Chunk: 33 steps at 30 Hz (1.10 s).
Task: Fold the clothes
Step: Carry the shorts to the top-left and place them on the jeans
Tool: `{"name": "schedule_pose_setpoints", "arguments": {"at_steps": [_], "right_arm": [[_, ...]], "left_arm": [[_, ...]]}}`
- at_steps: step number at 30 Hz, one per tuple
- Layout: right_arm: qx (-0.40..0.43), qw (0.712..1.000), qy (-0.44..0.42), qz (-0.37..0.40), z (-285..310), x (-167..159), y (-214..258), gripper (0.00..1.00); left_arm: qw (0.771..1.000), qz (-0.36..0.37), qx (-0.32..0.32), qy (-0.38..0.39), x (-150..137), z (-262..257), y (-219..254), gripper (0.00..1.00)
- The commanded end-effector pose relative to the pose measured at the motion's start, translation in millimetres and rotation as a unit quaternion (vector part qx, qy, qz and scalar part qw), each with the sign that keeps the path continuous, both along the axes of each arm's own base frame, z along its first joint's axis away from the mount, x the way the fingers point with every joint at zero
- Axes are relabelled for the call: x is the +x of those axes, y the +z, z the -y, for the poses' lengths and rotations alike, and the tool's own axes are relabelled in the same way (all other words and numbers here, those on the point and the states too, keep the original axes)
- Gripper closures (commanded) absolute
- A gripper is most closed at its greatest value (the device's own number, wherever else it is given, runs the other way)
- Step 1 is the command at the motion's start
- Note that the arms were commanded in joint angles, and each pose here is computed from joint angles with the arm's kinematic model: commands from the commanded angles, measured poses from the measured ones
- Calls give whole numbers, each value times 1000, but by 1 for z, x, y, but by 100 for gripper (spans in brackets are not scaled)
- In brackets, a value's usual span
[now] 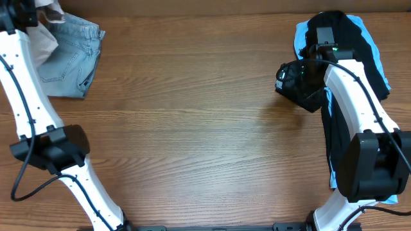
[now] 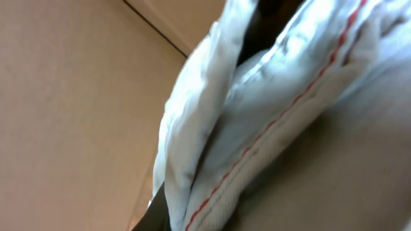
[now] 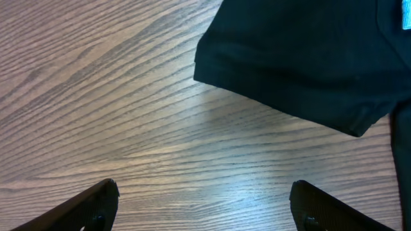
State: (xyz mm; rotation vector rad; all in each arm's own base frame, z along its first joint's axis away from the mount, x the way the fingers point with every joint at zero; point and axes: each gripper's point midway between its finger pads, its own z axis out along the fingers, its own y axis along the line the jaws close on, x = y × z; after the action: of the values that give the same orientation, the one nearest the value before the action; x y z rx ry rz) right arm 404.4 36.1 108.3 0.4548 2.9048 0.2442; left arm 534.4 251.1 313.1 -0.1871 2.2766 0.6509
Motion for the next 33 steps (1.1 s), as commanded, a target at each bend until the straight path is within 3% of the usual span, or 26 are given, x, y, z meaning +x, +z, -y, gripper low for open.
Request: {"name": "schedule_pose_setpoints", "arguments": {"at_steps": [1,13,20,23,26,28,33], "right_arm": [[2,1000,4,8,-2,-2,7,11],[2,1000,4,7,-2,-2,7,11],[2,1000,4,7,-2,-2,7,11],[2,1000,4,9,-2,-1,7,11],[2,1000,4,8,-2,-1,7,11],[2,1000,4,7,-2,-2,7,11],[2,1000,4,9,-2,-1,7,11]], "left_arm": [[999,12,24,-36,14,-4,1,96],[999,5,23,-38,39,-14,-65,96],[993,-28,-63,-93,42,29,-113,96],[981,-50,-135,-133,38,66,-139,77],[970,-74,-167,-158,33,91,-155,40],[970,-69,-176,-151,35,97,-153,23],[969,-36,-193,-147,37,106,-110,12]]}}
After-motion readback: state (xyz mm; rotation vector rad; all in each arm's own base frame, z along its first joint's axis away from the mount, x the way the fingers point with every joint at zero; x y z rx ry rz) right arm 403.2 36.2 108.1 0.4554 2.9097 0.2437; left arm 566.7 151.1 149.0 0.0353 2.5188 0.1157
